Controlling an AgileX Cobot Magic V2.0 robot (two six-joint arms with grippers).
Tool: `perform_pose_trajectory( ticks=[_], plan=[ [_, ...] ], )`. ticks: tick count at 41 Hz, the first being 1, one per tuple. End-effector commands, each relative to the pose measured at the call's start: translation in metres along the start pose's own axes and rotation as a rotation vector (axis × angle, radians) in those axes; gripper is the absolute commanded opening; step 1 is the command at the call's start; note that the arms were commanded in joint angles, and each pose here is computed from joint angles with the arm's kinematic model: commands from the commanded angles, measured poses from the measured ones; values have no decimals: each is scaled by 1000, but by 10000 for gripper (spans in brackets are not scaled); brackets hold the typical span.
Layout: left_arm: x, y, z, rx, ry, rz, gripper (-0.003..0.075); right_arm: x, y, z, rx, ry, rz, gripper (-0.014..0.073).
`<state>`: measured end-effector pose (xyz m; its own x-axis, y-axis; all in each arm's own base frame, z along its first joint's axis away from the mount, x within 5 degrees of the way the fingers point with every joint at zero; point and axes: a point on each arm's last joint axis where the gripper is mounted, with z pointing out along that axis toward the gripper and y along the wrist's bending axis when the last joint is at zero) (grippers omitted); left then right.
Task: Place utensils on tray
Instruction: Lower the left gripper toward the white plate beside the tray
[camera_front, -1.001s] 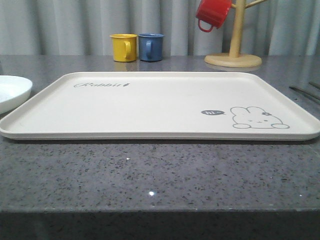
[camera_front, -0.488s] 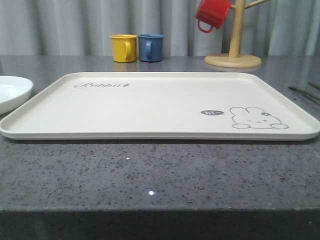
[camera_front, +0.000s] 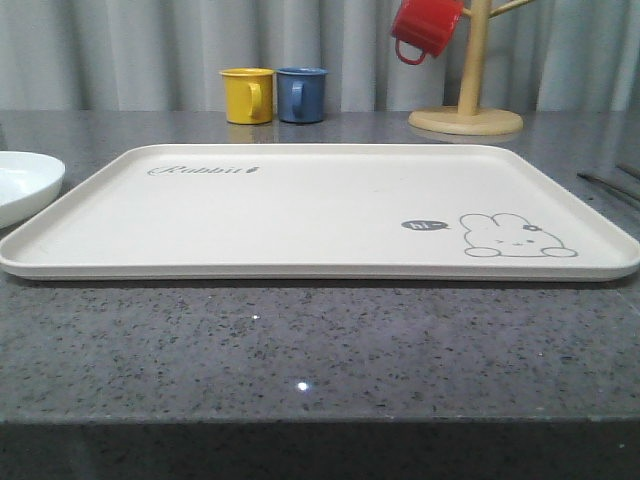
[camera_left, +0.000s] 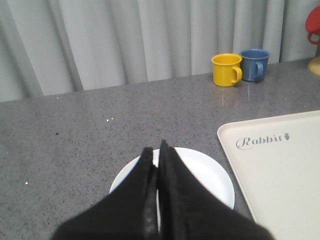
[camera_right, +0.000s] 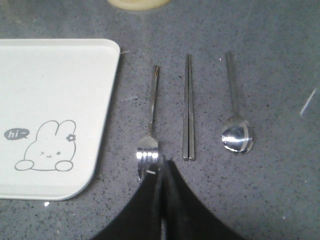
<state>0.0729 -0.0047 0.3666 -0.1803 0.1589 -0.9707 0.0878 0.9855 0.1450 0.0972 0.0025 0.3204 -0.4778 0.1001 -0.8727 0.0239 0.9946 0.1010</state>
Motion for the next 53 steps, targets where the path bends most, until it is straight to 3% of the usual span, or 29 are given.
perform_pose_trajectory(
  ticks=[1, 5, 8, 11, 14, 19, 29, 34, 44, 53],
  plan=[
    [-10, 2, 5, -6, -23, -11, -5, -12, 0, 4, 3, -37, -11, 57],
    [-5, 1, 13, 6, 49, -11, 118, -11, 0, 9, 6, 1, -10, 267],
    [-3, 1, 18, 12, 87, -12, 281, -11, 0, 12, 7, 11, -10, 399],
    [-1, 1, 22, 17, 117, -12, 426, -11, 0, 12, 7, 8, -10, 447],
    [2, 0, 28, 23, 156, -13, 498, -11, 0, 12, 7, 8, -10, 447],
    [5, 1, 37, 32, 261, 2, 495, -11, 0, 12, 7, 8, -10, 447],
    [5, 5, 77, 62, 627, 40, 494, -11, 0, 12, 7, 8, -10, 447],
    [2, 11, 102, 45, 694, 48, 494, -11, 0, 12, 7, 8, -10, 447],
    [5, 59, 149, -95, 785, -124, 494, -11, 0, 12, 7, 8, -10, 447],
    [23, 81, 191, 51, 773, -329, 494, -11, 0, 12, 7, 8, -10, 447]
  ],
)
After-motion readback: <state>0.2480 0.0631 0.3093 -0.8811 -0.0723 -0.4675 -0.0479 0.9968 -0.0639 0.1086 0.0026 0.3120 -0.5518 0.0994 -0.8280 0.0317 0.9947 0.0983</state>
